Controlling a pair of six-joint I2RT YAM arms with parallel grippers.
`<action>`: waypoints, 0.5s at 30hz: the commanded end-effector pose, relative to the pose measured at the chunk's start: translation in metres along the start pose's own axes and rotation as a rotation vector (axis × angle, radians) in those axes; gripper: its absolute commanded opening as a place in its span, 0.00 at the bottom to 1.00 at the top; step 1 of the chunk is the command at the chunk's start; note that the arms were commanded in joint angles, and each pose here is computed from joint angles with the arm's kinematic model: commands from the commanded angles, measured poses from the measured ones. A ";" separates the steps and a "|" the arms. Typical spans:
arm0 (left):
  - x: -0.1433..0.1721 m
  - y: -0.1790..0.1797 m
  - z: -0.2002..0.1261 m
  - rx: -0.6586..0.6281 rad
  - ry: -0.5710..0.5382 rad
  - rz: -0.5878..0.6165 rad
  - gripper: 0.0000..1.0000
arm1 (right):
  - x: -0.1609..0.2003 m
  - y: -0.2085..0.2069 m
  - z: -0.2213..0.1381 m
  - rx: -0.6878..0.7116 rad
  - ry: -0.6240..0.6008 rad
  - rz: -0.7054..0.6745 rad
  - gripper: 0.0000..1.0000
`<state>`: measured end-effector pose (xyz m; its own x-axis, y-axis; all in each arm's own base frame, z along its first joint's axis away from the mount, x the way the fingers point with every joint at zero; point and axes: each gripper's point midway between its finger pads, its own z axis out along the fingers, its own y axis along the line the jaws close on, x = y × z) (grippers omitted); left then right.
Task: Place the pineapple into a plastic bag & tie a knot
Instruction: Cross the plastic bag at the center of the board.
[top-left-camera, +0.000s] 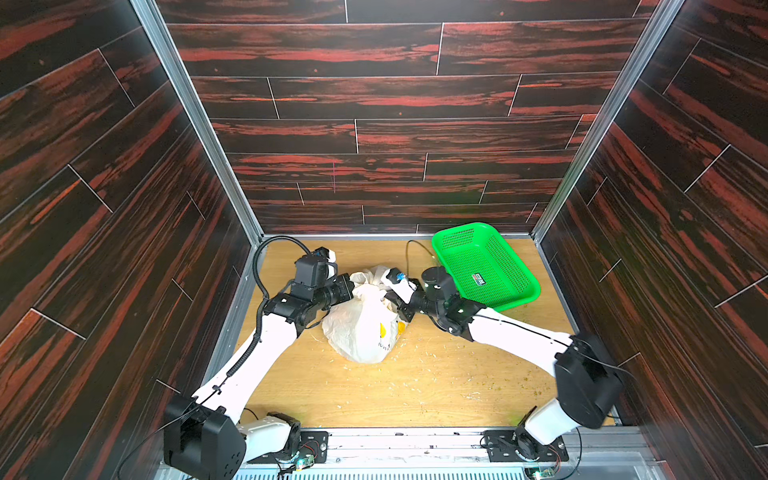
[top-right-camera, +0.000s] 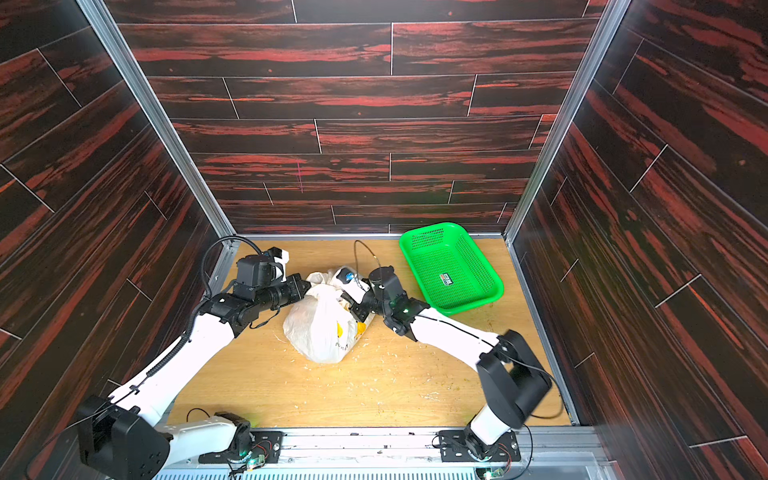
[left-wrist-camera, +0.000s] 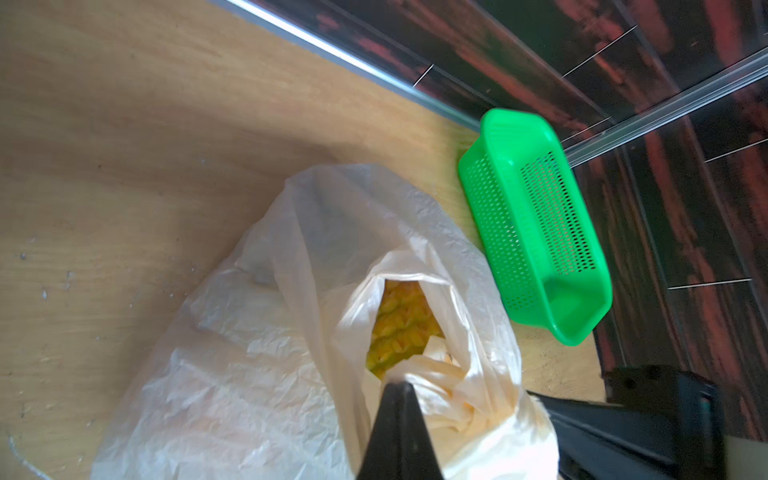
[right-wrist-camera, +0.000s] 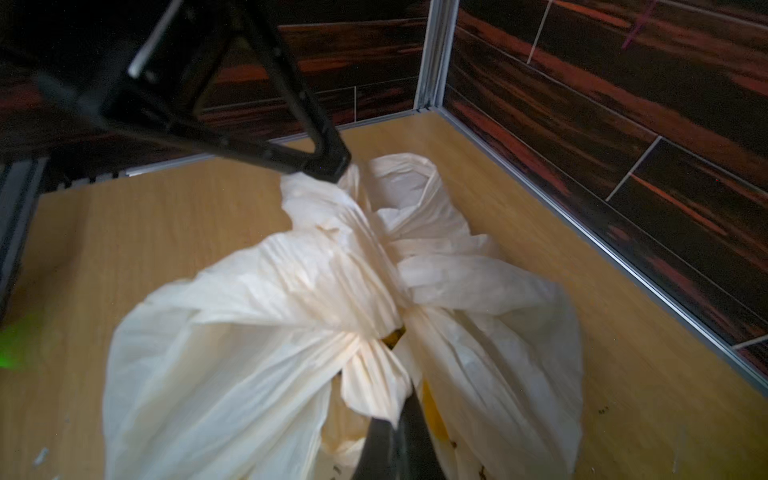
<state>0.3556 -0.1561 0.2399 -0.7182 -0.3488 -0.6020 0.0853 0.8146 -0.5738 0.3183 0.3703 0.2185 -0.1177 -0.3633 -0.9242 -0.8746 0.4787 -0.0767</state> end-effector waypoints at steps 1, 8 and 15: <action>-0.024 -0.008 -0.016 0.006 -0.100 -0.005 0.00 | 0.007 -0.015 -0.010 0.108 0.025 0.176 0.00; -0.029 -0.016 -0.022 0.038 -0.122 -0.007 0.00 | -0.001 -0.039 -0.018 0.260 -0.002 0.269 0.00; -0.040 -0.019 -0.039 0.054 -0.220 -0.013 0.00 | -0.006 -0.044 -0.036 0.321 -0.025 0.336 0.00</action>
<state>0.3511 -0.1630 0.2733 -0.6623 -0.3921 -0.6384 0.1442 0.7695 -0.6222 0.3317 0.3495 0.2309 -0.3272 -0.1924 -0.9252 -0.7047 0.7019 0.1033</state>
